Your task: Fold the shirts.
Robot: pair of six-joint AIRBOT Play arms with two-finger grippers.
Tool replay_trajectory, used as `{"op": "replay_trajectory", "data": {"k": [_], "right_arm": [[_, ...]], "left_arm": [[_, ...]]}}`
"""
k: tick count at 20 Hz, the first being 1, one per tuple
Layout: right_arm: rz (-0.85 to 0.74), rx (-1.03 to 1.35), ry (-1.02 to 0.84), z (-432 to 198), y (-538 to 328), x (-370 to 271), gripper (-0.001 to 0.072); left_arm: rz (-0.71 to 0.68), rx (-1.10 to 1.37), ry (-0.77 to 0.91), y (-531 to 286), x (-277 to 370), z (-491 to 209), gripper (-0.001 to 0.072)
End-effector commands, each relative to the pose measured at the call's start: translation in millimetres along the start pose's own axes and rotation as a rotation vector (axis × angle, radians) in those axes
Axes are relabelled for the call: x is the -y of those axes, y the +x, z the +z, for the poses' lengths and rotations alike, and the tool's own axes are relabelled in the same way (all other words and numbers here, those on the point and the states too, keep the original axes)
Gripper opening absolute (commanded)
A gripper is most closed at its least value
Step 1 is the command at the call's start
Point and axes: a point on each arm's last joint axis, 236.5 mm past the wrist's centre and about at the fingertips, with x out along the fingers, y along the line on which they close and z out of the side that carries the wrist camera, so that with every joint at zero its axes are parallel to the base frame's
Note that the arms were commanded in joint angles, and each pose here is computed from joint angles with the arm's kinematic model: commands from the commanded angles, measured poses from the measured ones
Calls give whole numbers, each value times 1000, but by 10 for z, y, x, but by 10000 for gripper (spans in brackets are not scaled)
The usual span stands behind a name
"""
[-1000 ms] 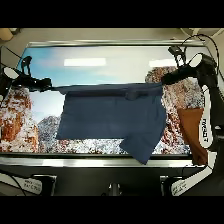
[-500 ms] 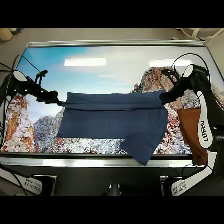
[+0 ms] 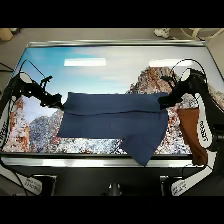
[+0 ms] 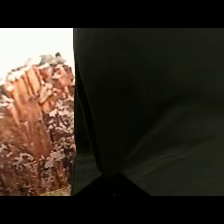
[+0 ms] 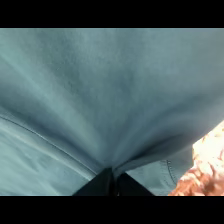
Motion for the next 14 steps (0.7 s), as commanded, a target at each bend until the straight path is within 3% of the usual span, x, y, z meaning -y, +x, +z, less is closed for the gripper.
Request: {"op": "replay_trajectory", "data": {"k": [1, 2, 4, 8, 14], "right_arm": [[0, -31, 2, -102, -17, 7, 306], [7, -33, -48, -150, -108, -13, 381], [-4, -59, -79, -371, -361, 79, 394], [7, -43, 42, -920, -682, 287, 388], [80, 21, 27, -1579, -64, -220, 385]], "left_arm": [[-6, -40, -51, -48, 10, -87, 376], [-8, -51, -49, -124, 6, -116, 545], [8, -33, -52, -379, -55, -148, 544], [89, 14, -61, -708, -267, -427, 518], [32, -68, -85, 135, -351, -1318, 503]]}}
